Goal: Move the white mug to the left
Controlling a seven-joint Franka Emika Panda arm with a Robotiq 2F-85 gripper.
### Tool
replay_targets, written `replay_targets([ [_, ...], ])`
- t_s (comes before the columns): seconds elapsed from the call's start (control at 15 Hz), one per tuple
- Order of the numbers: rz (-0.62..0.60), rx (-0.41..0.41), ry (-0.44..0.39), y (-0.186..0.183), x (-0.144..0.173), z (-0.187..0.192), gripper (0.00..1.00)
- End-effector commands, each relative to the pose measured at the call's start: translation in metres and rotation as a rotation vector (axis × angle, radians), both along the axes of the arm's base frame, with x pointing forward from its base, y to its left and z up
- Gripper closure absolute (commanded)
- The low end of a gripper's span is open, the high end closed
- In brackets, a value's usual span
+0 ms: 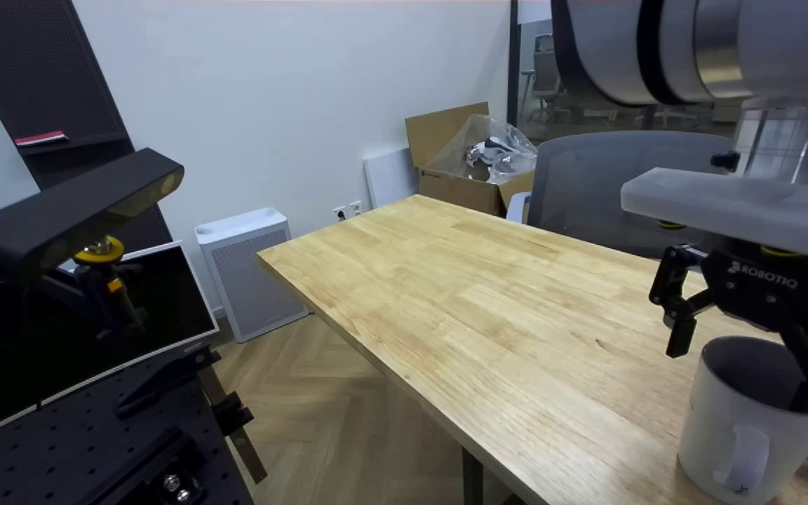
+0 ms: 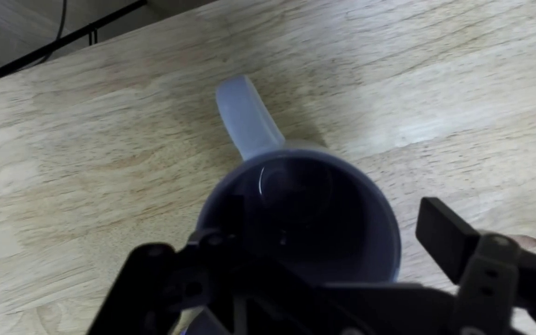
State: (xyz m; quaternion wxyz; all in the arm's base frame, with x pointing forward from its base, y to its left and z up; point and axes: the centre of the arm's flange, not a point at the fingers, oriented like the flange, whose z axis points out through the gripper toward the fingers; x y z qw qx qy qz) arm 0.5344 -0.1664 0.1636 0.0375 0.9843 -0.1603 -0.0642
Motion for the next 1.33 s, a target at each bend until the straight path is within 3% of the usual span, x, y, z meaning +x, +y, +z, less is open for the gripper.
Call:
replay_targets([
  [0.0,-0.027,-0.024,-0.002,-0.004,0.008,0.001,0.36],
  [0.6,-0.038,-0.024,-0.009,-0.008,0.009,0.005,0.98],
  [1.0,-0.057,-0.013,0.003,-0.010,0.011,0.017,0.98],
  [1.27,-0.062,-0.018,-0.025,-0.004,0.017,0.056,0.98],
])
